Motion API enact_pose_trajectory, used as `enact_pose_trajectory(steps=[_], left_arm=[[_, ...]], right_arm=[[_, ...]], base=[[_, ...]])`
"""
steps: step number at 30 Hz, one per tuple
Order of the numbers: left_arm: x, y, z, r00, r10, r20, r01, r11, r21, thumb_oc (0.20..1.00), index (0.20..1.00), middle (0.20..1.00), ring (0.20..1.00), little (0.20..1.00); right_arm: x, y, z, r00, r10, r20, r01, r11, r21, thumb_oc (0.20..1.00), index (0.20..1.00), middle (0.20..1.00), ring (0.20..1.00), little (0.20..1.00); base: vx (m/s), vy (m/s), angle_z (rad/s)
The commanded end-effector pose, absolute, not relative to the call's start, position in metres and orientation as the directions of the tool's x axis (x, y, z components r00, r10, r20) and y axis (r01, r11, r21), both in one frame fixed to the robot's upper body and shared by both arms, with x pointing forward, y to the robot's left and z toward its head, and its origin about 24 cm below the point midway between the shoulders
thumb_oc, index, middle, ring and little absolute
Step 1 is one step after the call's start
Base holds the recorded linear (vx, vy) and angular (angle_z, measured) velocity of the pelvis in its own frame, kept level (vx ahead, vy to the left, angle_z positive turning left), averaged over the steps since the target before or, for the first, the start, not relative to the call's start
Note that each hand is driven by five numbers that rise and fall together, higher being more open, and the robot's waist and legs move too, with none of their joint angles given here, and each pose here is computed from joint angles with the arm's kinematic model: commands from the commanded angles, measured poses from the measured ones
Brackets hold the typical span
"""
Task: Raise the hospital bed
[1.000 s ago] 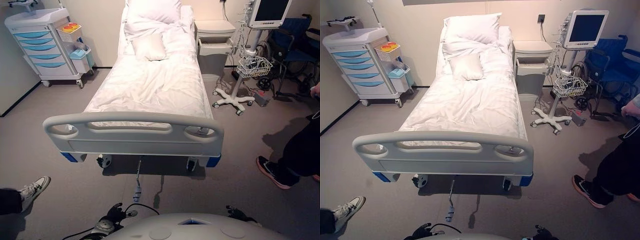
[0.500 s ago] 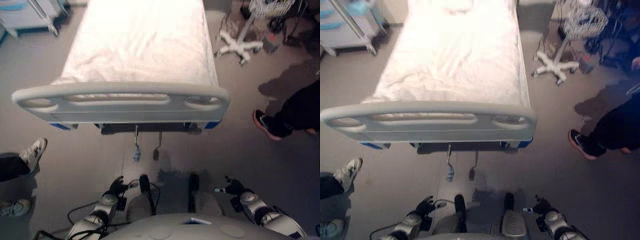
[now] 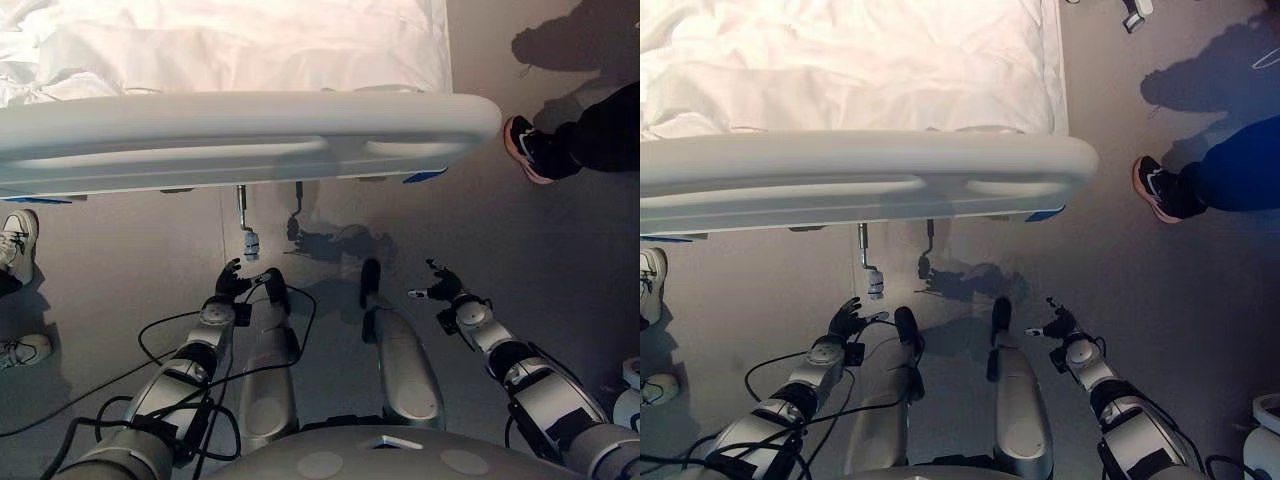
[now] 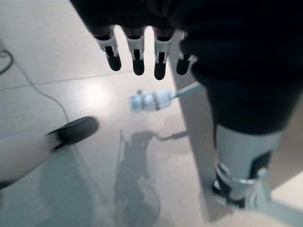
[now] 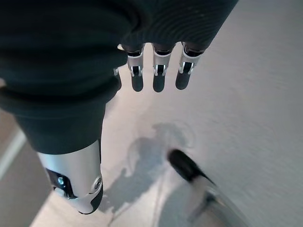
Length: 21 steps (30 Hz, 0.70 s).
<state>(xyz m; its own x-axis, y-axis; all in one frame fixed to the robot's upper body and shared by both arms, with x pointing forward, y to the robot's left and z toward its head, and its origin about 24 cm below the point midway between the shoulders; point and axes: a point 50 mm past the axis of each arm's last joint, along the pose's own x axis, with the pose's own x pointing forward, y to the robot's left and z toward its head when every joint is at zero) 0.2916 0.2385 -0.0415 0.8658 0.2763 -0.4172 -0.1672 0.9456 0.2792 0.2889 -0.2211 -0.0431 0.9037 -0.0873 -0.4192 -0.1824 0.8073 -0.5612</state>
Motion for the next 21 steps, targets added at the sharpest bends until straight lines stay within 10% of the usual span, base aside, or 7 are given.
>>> enact_pose_trajectory(steps=[1,21], left_arm=[[0.311,0.252,-0.007,0.903,0.331,-0.274,-0.271,0.933,0.235,1.0,1.0,1.0,1.0,1.0],[0.352,0.303,0.11,0.892,0.443,0.093,-0.449,0.842,0.298,1.0,1.0,1.0,1.0,1.0]], right_arm=[[0.298,-0.219,-0.024,0.948,-0.039,-0.316,-0.176,0.762,-0.623,1.0,1.0,1.0,1.0,1.0],[0.312,-0.218,0.033,0.998,0.04,-0.043,-0.058,0.747,-0.662,1.0,1.0,1.0,1.0,1.0]], base=[[-0.06,-0.025,-0.01],[-0.03,-0.018,0.0]])
